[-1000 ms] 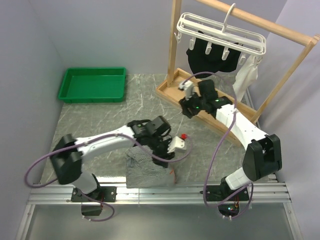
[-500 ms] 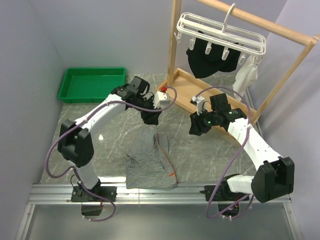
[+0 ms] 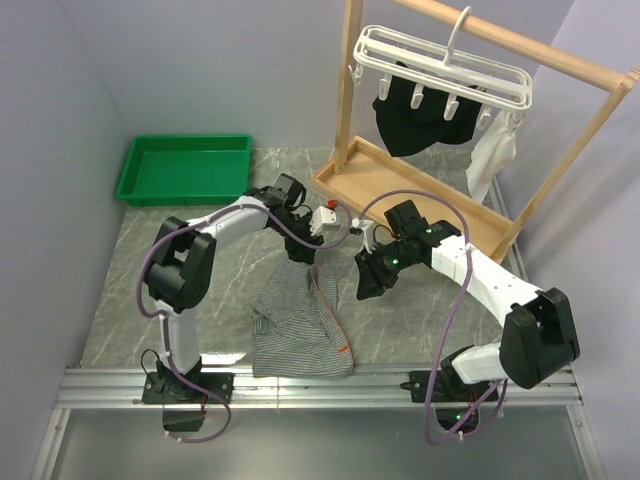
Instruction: Clip the underwear to the hanger
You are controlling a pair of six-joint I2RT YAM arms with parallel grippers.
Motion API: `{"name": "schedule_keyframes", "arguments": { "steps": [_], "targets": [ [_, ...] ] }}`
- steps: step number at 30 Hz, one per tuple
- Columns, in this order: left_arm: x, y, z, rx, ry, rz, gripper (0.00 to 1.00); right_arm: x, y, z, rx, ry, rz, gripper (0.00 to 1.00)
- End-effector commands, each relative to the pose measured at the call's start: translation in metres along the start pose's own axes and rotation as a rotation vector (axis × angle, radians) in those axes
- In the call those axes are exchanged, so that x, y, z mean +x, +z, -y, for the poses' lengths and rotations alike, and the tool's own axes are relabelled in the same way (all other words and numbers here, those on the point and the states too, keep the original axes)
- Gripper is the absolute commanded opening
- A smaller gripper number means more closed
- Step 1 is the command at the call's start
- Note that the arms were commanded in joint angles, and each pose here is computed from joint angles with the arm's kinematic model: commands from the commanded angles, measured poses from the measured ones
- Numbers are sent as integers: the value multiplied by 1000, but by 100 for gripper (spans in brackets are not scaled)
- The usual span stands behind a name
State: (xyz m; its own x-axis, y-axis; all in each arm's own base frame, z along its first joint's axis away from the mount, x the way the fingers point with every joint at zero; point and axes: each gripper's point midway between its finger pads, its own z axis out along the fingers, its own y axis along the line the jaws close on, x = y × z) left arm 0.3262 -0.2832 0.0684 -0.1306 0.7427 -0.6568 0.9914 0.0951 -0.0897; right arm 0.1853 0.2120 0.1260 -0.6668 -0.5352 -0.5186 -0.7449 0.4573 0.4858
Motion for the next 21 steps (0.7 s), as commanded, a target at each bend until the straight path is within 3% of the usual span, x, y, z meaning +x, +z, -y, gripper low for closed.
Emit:
{"name": "schedule_keyframes", "arguments": {
  "steps": [1,9,16,21],
  "targets": [
    [-19,7,-7,8,9,69,54,0,0,-4,-7,-24,7,42],
    [0,26,15,121,-1,16,50,6,-2,-4,6,-30,-1,44],
    [-5,33,22,163,-95,20,13,4,-5,8,95,-86,-20,52],
    [-23,12,20,148,-81,65,2,-17,-3,28,196,-84,25,55]
  ]
}}
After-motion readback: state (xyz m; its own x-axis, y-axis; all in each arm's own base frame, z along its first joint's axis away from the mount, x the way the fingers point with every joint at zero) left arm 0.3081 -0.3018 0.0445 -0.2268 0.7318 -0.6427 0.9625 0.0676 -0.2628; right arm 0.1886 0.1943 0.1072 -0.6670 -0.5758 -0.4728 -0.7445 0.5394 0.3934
